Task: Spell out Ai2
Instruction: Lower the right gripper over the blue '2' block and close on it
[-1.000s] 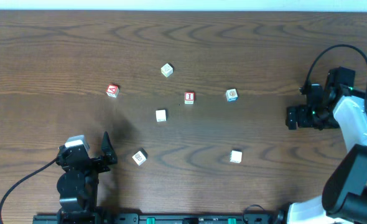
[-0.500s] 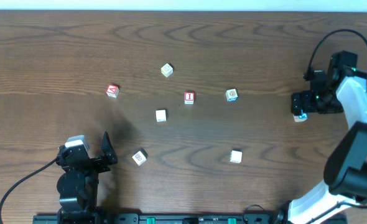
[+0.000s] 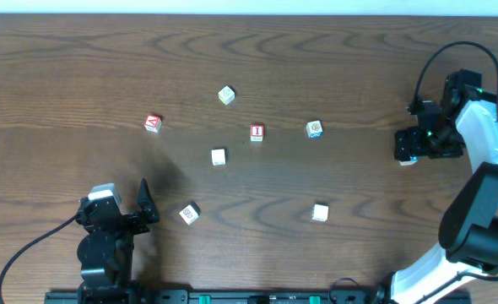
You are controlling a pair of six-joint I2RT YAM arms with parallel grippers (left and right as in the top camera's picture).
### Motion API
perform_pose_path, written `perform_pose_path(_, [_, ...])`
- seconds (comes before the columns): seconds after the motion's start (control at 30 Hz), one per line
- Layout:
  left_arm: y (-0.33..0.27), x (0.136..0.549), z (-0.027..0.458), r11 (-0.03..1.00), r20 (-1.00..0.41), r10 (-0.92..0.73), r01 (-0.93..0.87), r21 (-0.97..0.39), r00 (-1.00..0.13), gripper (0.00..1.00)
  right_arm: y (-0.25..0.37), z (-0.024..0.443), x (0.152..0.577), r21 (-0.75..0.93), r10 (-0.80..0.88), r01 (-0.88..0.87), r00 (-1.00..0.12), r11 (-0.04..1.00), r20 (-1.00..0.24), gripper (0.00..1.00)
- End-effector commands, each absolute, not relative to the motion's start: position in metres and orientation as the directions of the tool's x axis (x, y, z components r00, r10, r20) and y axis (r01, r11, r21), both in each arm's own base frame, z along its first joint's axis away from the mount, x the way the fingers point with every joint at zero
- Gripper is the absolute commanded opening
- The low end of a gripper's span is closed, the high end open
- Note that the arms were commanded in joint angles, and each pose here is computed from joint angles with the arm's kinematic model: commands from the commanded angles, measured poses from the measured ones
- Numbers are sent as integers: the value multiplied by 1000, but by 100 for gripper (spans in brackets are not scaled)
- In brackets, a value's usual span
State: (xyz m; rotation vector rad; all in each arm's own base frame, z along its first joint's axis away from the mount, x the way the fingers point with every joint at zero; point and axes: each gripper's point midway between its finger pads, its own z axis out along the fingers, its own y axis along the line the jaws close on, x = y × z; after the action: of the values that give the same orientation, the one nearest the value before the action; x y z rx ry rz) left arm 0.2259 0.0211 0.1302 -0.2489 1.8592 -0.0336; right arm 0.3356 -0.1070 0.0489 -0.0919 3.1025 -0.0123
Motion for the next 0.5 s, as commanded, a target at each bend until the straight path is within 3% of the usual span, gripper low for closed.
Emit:
perform_pose_path(0.0, [20, 226, 119, 978, -935, -186, -150, -146, -302, 95, -106, 49, 343, -10, -78, -78, -995, 997, -56, 87])
perform_pose_path(0.47, [20, 226, 119, 978, -935, -186, -151, -146, -301, 95, -107, 16, 345, 12, -78, -78, -997, 997, -1, 81])
